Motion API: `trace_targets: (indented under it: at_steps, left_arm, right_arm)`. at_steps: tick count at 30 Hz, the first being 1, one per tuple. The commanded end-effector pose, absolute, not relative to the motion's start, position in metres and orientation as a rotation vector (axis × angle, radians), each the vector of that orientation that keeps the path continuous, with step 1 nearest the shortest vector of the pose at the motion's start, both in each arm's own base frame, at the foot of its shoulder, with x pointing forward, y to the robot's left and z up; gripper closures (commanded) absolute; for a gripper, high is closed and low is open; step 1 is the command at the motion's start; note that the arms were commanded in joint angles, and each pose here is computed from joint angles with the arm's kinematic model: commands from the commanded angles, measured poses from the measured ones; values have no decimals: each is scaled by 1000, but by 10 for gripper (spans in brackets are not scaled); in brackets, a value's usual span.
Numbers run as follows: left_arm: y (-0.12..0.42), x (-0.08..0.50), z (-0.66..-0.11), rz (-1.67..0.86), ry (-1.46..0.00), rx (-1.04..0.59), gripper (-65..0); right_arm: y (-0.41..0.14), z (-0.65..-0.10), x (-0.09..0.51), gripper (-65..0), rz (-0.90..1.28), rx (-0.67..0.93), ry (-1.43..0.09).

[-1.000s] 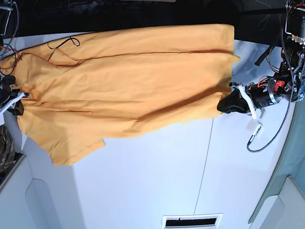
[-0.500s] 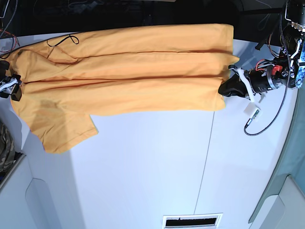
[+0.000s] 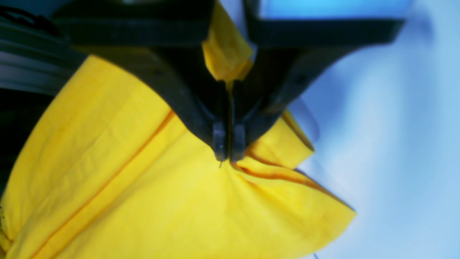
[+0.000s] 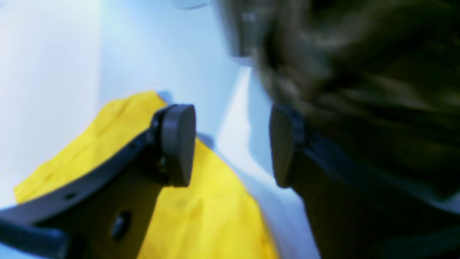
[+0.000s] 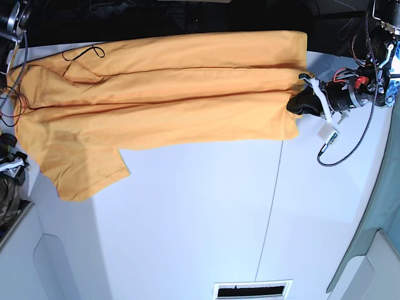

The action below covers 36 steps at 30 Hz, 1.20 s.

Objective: Layout the t-shirt on the table in an organized manner, then fold the t-shirt properly
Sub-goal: 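Fold the grasped shirt side over toward the collar with both grippers, then grasp the folded shirt ends with both grippers and fold lengthwise again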

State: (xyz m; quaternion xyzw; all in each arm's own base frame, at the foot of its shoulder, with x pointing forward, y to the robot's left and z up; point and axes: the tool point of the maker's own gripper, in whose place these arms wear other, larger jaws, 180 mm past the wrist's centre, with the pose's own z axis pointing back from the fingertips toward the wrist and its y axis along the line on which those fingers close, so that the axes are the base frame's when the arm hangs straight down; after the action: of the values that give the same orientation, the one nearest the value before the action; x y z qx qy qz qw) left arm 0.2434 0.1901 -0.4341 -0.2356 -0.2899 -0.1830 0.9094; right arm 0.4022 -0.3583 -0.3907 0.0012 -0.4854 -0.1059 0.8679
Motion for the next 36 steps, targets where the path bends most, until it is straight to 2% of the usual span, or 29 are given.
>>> trace_targets:
  at_steps: [1, 9, 18, 20, 23, 24, 31, 36]
  left_arm:
    - [194, 253, -423, -388, -638, -485, 0]
    - [194, 253, -423, -388, -636, -485, 0]
    - [192, 256, -420, -380, -657, -494, 0]
    - [192, 256, -420, -380, -657, -494, 0]
    - [192, 256, -420, -380, -657, -495, 0]
    - [192, 256, -420, -380, -657, -495, 0]
    - [190, 258, -416, -367, -668, -513, 0]
    - [188, 252, -409, -400, -649, -520, 0]
  right_arm:
    - [-364, -380, 418, -327, -208, -20, -1053]
    - [-351, -456, 402, -328, -114, -64, -855]
    - [-314, -455, 405, -320, -26, 91, -869]
    - [-306, -450, 412, -238, -11, 99, -891]
    - [-295, -442, 421, -34, 8, 116, -920]
    - [-291, -439, 425, 0, 14, 121, -931]
    - [-287, -412, 439, 0, 63, 114, -1012]
    - [-292, -391, 421, 0, 113, 92, -1078]
